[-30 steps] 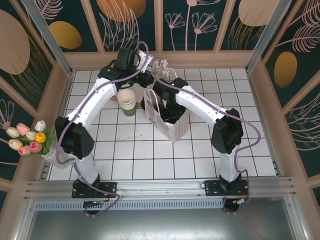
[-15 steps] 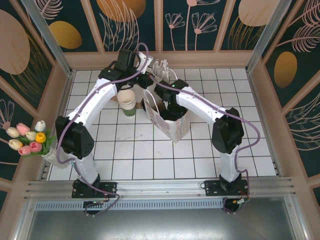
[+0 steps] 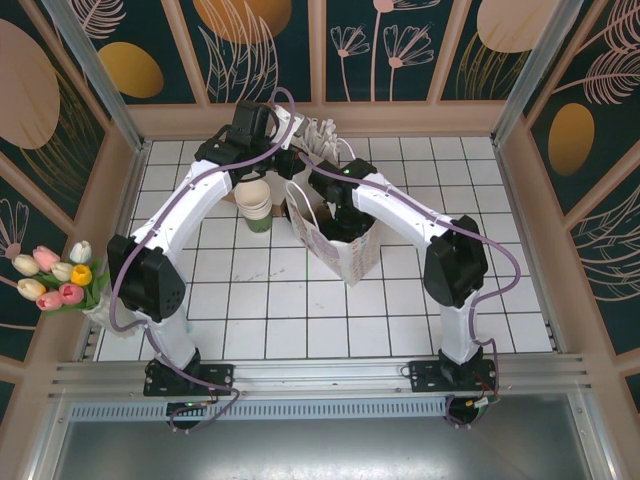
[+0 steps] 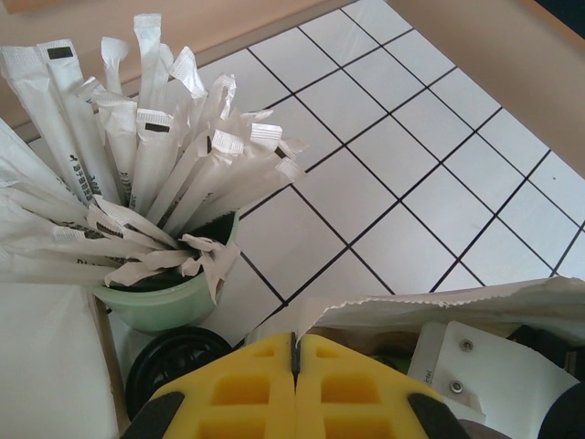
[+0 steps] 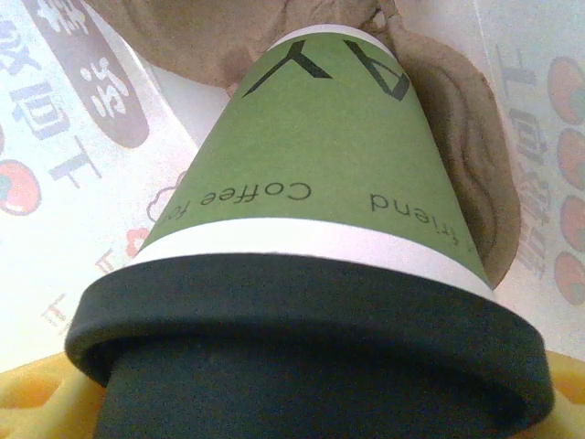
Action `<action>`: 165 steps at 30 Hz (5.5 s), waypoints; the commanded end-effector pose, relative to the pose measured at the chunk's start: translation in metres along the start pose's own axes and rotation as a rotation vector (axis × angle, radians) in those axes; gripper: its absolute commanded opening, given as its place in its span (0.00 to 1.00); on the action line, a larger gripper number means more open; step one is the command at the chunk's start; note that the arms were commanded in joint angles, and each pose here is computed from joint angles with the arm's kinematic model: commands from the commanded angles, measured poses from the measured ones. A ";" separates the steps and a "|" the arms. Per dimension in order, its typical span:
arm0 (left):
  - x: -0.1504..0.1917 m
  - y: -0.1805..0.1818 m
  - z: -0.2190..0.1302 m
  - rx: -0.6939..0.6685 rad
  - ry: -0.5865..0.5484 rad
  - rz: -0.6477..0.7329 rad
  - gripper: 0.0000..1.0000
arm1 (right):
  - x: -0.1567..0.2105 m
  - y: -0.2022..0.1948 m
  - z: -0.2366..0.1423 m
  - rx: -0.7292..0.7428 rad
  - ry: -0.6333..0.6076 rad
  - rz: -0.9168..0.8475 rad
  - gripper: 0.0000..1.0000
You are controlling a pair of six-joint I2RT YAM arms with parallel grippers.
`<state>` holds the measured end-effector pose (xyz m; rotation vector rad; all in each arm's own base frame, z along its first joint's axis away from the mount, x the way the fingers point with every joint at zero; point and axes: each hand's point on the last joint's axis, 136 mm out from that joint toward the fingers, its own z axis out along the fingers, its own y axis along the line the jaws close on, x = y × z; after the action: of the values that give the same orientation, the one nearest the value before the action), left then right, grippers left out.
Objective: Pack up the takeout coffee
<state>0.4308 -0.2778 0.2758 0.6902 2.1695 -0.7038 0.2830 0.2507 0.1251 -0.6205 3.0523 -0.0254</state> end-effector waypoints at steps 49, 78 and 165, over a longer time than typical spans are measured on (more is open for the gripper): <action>-0.010 -0.012 -0.029 -0.004 -0.080 0.028 0.00 | 0.001 -0.005 -0.009 0.066 0.011 -0.008 0.59; -0.007 -0.022 -0.029 0.050 -0.075 0.052 0.00 | -0.043 -0.008 -0.100 0.001 -0.291 0.121 0.59; -0.042 -0.105 -0.064 0.271 -0.513 1.028 0.97 | -0.041 -0.037 -0.226 -0.612 -0.631 0.289 0.59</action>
<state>0.3759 -0.3127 0.3627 1.3383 1.1484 -0.4816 0.3312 0.2293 0.3337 -0.0593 2.5385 0.8780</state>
